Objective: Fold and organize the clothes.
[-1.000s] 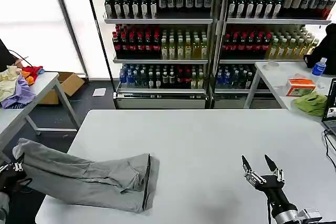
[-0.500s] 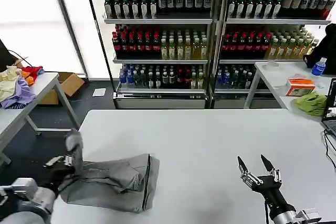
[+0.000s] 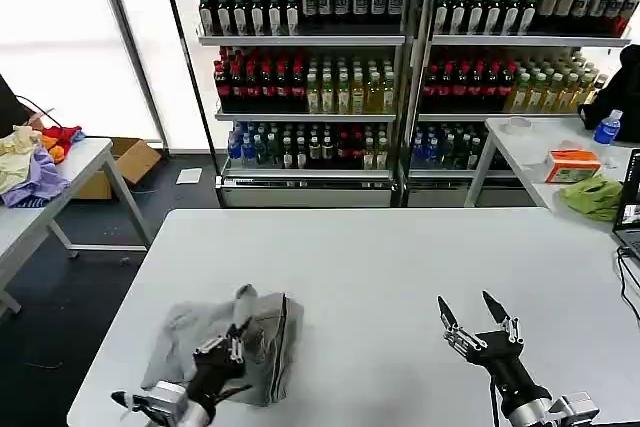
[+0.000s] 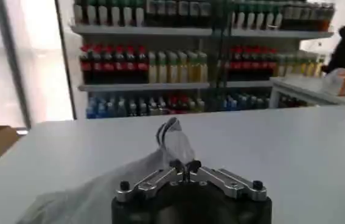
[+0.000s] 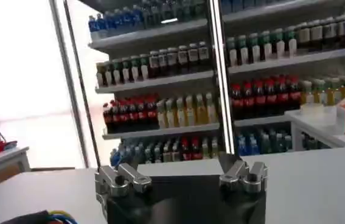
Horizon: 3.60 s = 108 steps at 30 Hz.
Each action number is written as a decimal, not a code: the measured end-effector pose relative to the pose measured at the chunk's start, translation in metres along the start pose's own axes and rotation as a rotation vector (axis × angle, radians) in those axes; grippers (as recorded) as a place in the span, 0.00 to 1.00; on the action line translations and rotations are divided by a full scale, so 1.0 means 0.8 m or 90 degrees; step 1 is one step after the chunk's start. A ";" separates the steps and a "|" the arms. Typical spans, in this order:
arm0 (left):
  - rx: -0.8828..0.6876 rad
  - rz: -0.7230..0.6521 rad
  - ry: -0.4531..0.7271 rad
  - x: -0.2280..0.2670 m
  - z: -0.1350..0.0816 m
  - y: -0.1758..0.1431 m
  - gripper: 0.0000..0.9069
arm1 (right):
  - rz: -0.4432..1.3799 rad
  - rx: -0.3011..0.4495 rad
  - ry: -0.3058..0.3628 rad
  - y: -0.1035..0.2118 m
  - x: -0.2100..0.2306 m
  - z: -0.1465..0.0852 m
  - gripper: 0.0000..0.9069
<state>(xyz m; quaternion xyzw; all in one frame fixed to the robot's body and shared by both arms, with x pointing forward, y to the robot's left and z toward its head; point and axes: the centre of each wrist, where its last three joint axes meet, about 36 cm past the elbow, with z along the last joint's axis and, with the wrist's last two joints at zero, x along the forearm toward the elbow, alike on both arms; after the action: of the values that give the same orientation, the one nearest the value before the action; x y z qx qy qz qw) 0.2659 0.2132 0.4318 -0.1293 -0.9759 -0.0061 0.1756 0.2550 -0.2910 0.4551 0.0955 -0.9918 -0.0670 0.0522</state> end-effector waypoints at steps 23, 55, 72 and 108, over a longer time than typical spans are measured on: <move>0.066 -0.009 0.030 -0.007 -0.043 0.017 1.00 | -0.039 -0.017 -0.003 0.027 -0.018 -0.013 1.00; 0.120 -0.156 0.101 -0.013 0.010 0.137 1.00 | -0.031 0.029 0.017 0.003 -0.039 0.010 1.00; 0.189 -0.113 0.128 -0.022 0.041 0.130 0.00 | -0.025 0.029 0.010 -0.003 -0.045 0.008 1.00; 0.378 -0.112 -0.040 0.052 -0.052 0.142 0.01 | -0.037 0.013 -0.020 0.008 -0.034 0.005 1.00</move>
<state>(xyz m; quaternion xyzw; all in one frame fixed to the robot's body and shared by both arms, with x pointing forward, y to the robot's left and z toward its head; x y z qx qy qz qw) 0.2716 0.3309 0.4810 0.0124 -0.9475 0.2678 0.1742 0.2797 -0.2793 0.4499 0.1235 -0.9900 -0.0595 0.0336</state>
